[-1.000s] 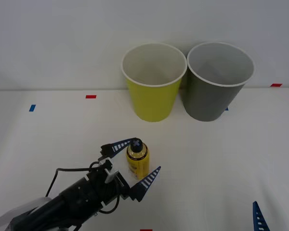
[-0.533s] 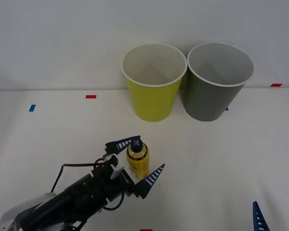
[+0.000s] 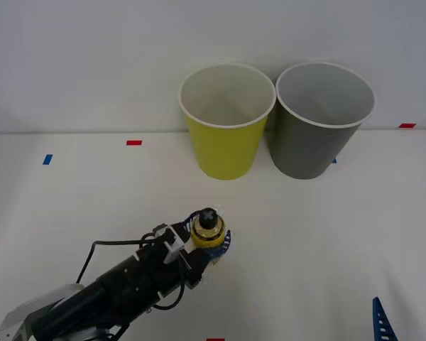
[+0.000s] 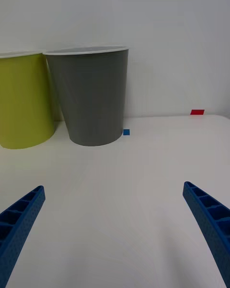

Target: Put cans in the gray bin and PET bottles in the light green bin.

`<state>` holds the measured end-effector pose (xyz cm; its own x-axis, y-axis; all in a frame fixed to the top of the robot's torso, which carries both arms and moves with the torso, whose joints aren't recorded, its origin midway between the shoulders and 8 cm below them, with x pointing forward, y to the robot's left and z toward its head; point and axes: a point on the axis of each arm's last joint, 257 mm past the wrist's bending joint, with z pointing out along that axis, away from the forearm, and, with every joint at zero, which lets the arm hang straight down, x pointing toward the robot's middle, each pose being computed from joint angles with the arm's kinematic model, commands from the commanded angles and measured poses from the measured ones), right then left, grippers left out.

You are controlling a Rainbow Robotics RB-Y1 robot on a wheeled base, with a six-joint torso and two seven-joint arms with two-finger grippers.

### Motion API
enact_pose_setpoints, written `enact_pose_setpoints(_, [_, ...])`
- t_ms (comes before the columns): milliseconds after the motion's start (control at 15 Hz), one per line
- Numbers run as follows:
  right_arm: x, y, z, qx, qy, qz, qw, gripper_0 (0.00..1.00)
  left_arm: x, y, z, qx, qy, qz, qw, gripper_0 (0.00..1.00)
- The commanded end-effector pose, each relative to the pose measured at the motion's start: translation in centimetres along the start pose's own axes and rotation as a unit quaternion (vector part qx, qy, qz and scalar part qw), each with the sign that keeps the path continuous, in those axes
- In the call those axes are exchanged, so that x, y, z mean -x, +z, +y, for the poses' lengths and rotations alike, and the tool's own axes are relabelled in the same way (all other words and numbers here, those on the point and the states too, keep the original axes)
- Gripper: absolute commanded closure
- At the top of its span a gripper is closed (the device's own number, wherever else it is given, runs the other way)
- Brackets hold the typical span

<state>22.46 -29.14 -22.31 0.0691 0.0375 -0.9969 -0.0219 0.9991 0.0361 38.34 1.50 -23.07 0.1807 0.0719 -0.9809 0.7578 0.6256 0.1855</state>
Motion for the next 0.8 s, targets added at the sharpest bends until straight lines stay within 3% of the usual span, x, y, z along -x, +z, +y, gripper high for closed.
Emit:
enact_pose_setpoints(67, [0.0,0.0,0.0,0.0,0.0,0.0,1.0,0.0,0.2,0.1,0.0,-0.001,0.002,-0.002,1.0,0.99])
enact_pose_setpoints(200, [0.0,0.0,0.0,0.0,0.0,0.0,1.0,0.0,0.7,0.0,-0.3,-0.006,0.001,-0.003,1.0,1.0])
enact_pose_setpoints(533, [0.0,0.0,0.0,0.0,0.0,0.0,1.0,0.0,4.7,0.8,0.5,-0.019,0.009,0.036,0.9991,1.0])
enact_pose_setpoints(667, [0.0,0.0,0.0,0.0,0.0,0.0,1.0,0.0,7.3,0.4,0.8,-0.007,0.004,0.066,0.9978,1.0])
enact_pose_setpoints(800, [0.0,0.0,0.0,0.0,0.0,0.0,1.0,0.0,10.2,-1.0,0.9,0.008,0.002,0.105,0.9944,1.0])
